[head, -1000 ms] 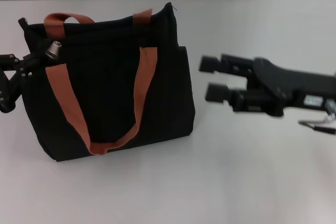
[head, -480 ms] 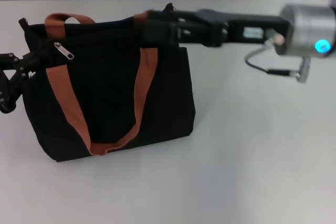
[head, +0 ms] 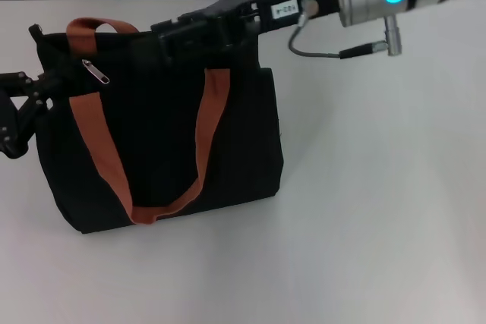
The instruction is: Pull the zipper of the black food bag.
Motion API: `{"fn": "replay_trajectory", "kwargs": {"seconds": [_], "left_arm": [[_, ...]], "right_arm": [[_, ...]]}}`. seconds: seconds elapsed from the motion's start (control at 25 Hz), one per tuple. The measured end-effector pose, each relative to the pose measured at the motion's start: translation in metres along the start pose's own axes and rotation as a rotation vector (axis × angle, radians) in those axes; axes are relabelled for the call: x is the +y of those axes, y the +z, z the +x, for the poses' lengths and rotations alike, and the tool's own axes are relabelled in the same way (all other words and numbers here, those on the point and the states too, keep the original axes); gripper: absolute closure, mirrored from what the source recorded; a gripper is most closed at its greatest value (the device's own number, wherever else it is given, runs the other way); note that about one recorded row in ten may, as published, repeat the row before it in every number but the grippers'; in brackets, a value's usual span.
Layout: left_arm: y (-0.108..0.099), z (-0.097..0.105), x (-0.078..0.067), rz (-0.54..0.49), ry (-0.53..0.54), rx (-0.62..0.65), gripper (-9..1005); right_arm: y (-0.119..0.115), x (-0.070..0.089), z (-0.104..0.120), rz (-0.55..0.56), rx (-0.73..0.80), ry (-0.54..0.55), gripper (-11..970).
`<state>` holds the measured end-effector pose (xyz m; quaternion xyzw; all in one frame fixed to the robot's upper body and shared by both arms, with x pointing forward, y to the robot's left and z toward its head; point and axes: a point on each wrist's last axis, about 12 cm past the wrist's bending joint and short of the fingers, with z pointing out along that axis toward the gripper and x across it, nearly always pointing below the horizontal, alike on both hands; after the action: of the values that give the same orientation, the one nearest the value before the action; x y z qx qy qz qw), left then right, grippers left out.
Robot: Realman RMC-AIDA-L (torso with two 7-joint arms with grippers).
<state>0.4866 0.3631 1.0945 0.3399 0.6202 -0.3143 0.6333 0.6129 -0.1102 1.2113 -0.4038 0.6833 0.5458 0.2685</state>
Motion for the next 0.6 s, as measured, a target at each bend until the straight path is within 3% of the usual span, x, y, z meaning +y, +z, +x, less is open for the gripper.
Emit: {"fn": "replay_trajectory", "kwargs": {"seconds": [0.6], "left_arm": [[0.003,0.0,-0.001,0.006,-0.014,-0.007,978]], "right_arm": [[0.049,0.001,-0.032,0.124,0.176,-0.052,305]]}}
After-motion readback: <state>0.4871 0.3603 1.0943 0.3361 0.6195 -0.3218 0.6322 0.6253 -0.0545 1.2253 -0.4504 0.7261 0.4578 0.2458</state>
